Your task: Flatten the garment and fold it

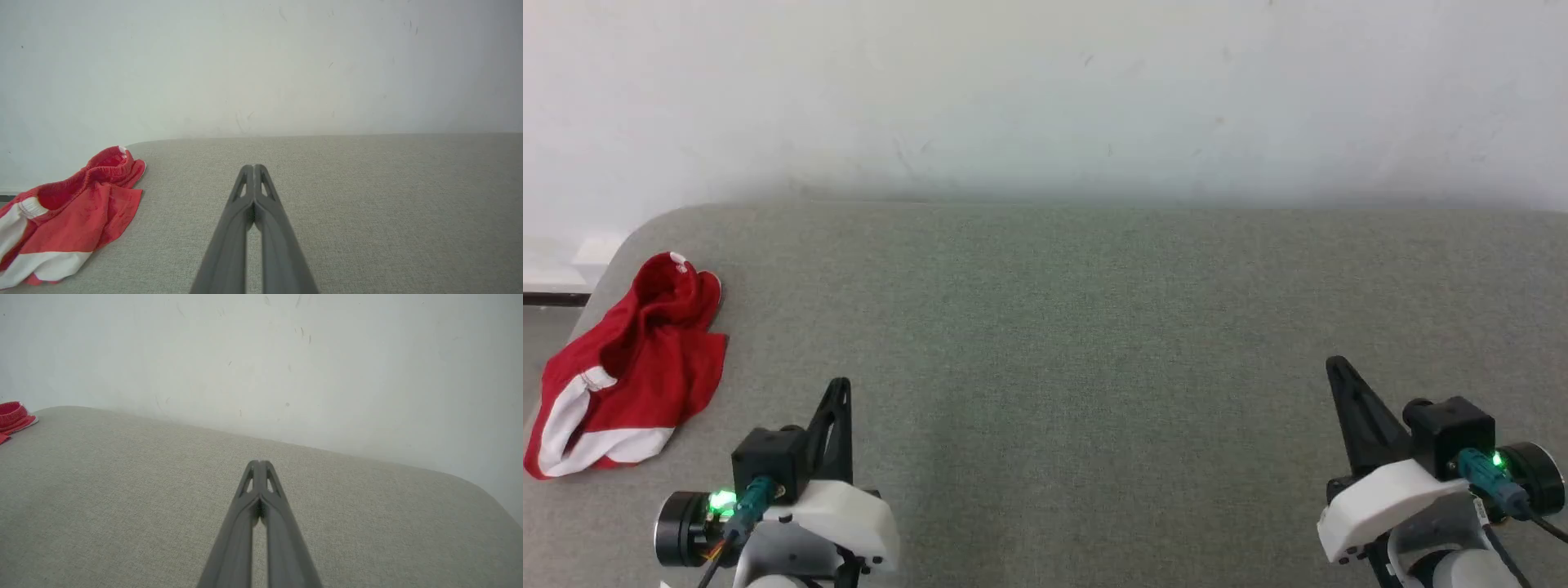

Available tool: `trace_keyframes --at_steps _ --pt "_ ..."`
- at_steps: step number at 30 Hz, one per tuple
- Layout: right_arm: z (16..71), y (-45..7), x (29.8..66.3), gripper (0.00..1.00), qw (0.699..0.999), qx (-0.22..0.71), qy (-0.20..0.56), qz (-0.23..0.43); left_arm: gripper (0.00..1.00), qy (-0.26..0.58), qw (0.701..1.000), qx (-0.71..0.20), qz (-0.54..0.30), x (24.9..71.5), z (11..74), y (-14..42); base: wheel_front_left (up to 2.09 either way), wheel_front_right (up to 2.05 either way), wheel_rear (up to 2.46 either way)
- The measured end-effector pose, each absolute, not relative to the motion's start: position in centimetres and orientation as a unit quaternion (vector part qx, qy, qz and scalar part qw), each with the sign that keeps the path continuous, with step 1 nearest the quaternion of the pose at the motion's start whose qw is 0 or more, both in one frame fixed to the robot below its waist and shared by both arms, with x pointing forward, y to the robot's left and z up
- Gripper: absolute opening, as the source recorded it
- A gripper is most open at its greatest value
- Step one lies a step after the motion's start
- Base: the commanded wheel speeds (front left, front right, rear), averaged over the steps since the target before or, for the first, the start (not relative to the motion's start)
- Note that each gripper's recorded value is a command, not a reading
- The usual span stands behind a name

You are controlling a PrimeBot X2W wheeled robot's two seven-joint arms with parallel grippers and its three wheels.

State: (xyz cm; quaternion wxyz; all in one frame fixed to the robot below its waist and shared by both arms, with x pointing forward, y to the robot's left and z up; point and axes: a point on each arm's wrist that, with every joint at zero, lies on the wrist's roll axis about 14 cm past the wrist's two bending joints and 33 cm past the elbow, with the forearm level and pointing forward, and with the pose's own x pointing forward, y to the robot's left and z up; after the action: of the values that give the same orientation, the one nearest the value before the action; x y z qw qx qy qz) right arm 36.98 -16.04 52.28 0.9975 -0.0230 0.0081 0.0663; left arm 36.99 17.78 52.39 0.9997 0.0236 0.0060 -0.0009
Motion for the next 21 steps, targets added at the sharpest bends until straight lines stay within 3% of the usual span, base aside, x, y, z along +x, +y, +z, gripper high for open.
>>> trace_keyframes --at_steps 21 --pt "52.28 -16.04 36.98 0.00 0.998 -0.023 0.008 0.066 0.00 0.006 1.000 0.024 -0.001 36.99 52.38 17.78 0.00 0.00 0.00"
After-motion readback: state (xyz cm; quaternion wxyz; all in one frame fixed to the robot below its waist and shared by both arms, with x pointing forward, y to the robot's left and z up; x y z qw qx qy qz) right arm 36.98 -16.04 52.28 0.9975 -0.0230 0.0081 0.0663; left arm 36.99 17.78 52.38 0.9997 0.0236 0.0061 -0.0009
